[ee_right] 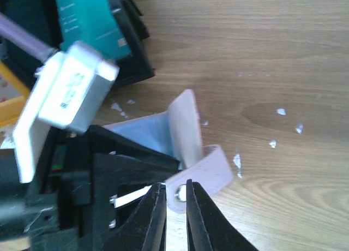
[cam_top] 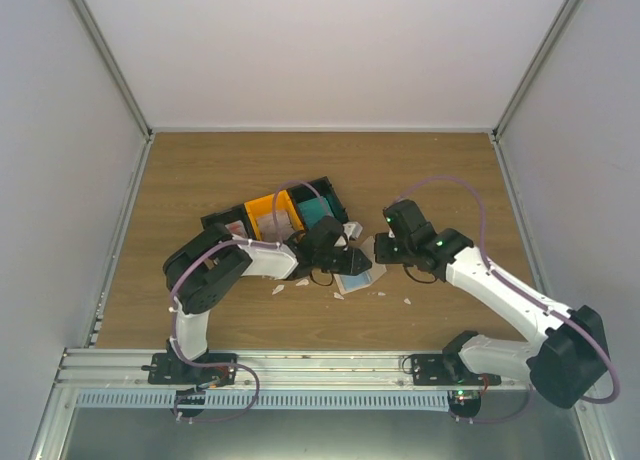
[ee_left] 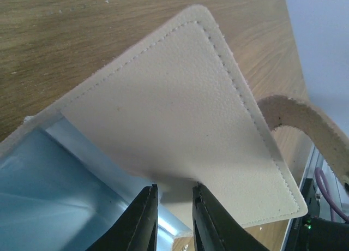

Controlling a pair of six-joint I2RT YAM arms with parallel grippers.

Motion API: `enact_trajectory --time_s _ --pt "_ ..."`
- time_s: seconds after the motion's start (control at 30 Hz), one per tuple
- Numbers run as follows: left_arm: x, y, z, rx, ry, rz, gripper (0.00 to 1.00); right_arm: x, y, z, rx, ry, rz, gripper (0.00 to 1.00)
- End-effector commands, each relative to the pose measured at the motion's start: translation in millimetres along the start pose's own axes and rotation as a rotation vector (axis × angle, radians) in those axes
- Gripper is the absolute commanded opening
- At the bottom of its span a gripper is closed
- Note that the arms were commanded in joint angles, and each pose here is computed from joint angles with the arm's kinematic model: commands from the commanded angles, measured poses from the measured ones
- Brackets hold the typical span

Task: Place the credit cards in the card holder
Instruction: Open the card holder at the center of the board.

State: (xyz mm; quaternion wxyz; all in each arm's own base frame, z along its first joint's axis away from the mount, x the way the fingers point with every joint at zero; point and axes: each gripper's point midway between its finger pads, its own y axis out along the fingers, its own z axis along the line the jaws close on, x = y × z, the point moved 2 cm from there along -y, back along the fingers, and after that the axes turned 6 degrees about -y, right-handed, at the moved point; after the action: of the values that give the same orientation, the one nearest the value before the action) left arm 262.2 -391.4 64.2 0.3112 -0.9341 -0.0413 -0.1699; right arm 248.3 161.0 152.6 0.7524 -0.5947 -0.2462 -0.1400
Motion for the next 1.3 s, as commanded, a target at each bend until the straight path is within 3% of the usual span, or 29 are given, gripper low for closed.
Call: enact_trajectory --time_s 0.0,0.53,0.7,0.97,1.27 --pt "10.3 6.1 4.3 0.035 0.01 -0.016 0.22 0.0 4.3 18.6 0.126 -0.023 0.009 0.1" --pt "9.1 -17.1 11.3 0.114 -0.01 -0.063 0.2 -38.1 80.0 -4.1 0.046 -0.017 0.161 0.09" --pt "2.2 -39.8 20.7 0.153 -0.043 -0.117 0.23 -52.0 90.5 -11.4 0.013 -0.033 0.196 0.18" --pt "-10.8 -60.2 31.1 0.146 -0.081 -0.153 0.27 -70.7 91.9 -13.8 -0.028 -0.047 0.228 0.46" --pt "-15.8 -52.8 38.1 0.146 -0.09 -0.125 0.18 -82.3 93.8 -0.3 -0.008 -0.066 0.248 0.51"
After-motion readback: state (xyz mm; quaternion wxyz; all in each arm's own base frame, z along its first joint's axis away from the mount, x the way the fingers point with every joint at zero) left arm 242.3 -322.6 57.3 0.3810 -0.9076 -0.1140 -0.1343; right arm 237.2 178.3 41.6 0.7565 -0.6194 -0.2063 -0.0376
